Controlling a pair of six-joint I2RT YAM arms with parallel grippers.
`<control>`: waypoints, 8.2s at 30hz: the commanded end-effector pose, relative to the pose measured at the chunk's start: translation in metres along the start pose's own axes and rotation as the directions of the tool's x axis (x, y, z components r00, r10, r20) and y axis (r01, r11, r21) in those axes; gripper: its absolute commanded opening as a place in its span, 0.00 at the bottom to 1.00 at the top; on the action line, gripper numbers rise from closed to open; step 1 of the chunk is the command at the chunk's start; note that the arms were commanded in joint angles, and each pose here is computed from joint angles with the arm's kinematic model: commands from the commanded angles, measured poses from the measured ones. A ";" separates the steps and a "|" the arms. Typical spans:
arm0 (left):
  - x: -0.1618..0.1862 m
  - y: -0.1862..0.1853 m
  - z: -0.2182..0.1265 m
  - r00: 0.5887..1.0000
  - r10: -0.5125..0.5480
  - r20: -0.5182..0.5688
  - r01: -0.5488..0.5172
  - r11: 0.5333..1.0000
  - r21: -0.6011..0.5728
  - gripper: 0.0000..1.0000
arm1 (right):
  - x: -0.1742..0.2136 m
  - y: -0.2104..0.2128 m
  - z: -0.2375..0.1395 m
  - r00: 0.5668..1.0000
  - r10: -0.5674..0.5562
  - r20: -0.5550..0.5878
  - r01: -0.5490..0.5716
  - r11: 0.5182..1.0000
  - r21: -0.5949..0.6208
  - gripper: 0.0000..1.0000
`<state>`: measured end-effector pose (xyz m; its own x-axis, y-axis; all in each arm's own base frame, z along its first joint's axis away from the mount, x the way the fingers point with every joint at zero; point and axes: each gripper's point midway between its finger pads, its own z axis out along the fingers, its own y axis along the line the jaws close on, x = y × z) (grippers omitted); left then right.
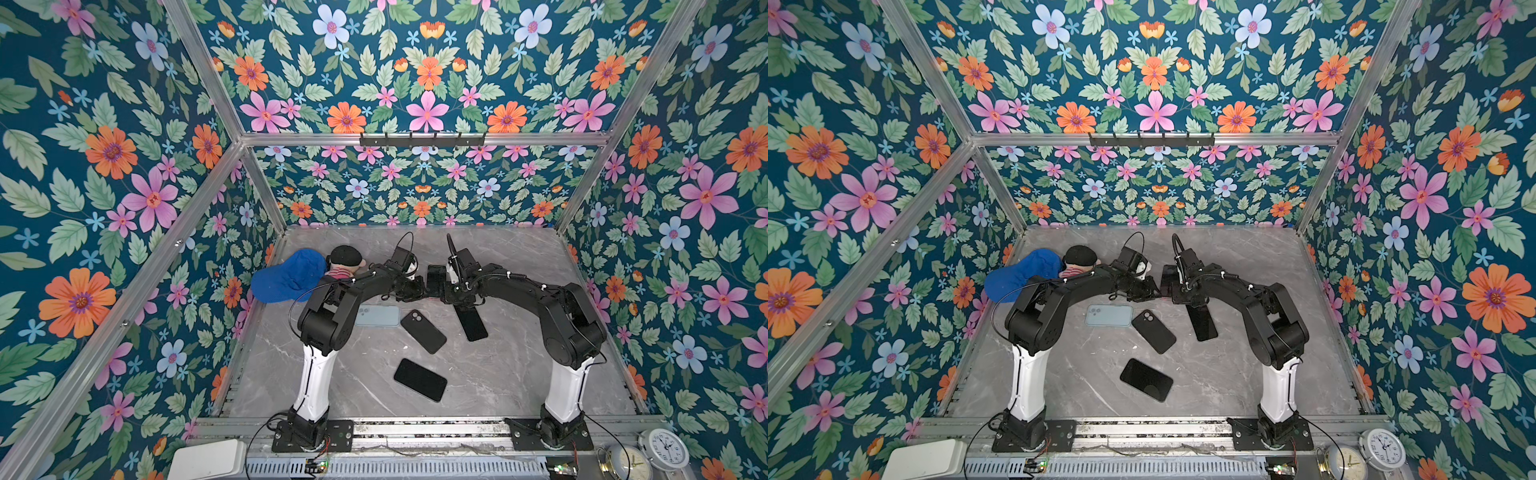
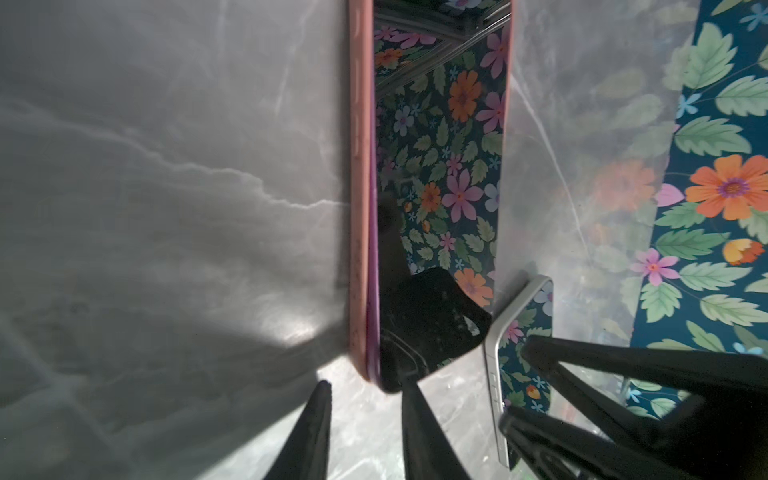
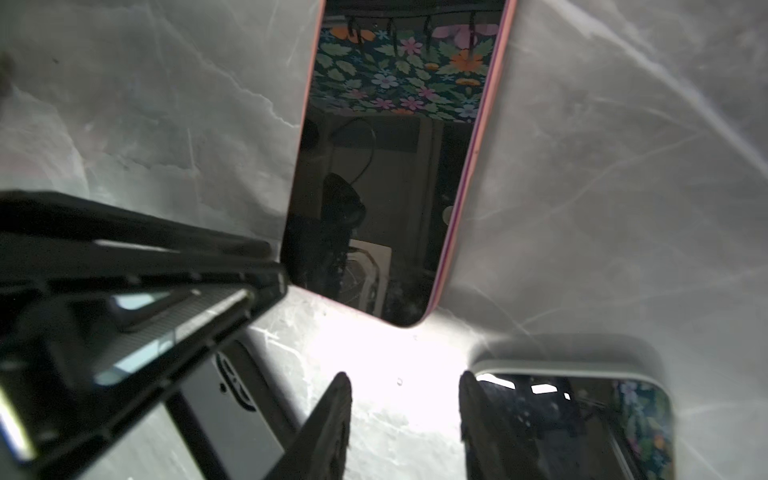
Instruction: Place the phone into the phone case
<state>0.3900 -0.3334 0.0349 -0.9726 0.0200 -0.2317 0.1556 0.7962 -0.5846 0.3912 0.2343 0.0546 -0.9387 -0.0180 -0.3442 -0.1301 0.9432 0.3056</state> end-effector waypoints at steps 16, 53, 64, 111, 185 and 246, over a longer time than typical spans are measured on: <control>0.004 0.018 0.013 0.999 0.020 -0.025 -0.022 0.996 -0.082 0.17 | -0.002 0.010 0.023 0.995 0.078 -0.061 -0.083 0.992 -0.097 0.45; 0.011 0.036 0.029 0.998 0.000 -0.061 -0.007 0.993 -0.121 0.09 | -0.021 0.007 0.032 0.993 0.107 -0.044 -0.111 0.987 -0.120 0.45; -0.002 0.030 0.012 0.999 0.042 -0.007 -0.043 0.986 -0.162 0.22 | -0.029 -0.001 0.019 0.994 0.108 -0.014 -0.109 0.991 -0.079 0.43; -0.018 -0.010 0.019 0.999 -0.035 0.028 0.030 0.989 0.145 0.28 | -0.009 -0.004 0.046 0.984 0.164 -0.077 -0.174 0.973 -0.150 0.10; 0.000 0.009 0.005 1.000 0.011 -0.003 -0.011 0.999 -0.036 0.27 | -0.025 -0.019 0.021 0.988 0.153 -0.026 -0.155 0.981 -0.117 0.13; -0.086 -0.013 0.045 0.989 0.132 0.068 -0.131 0.991 -0.010 0.21 | -0.102 -0.029 0.049 0.975 0.216 0.051 -0.200 0.953 -0.227 0.28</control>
<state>0.4929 -0.3712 0.0344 -0.9154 0.0572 -0.3985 0.2852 0.7907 -0.5418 0.5065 0.2174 0.0354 -0.9248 0.1983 -0.3248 -0.0047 0.8475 0.5308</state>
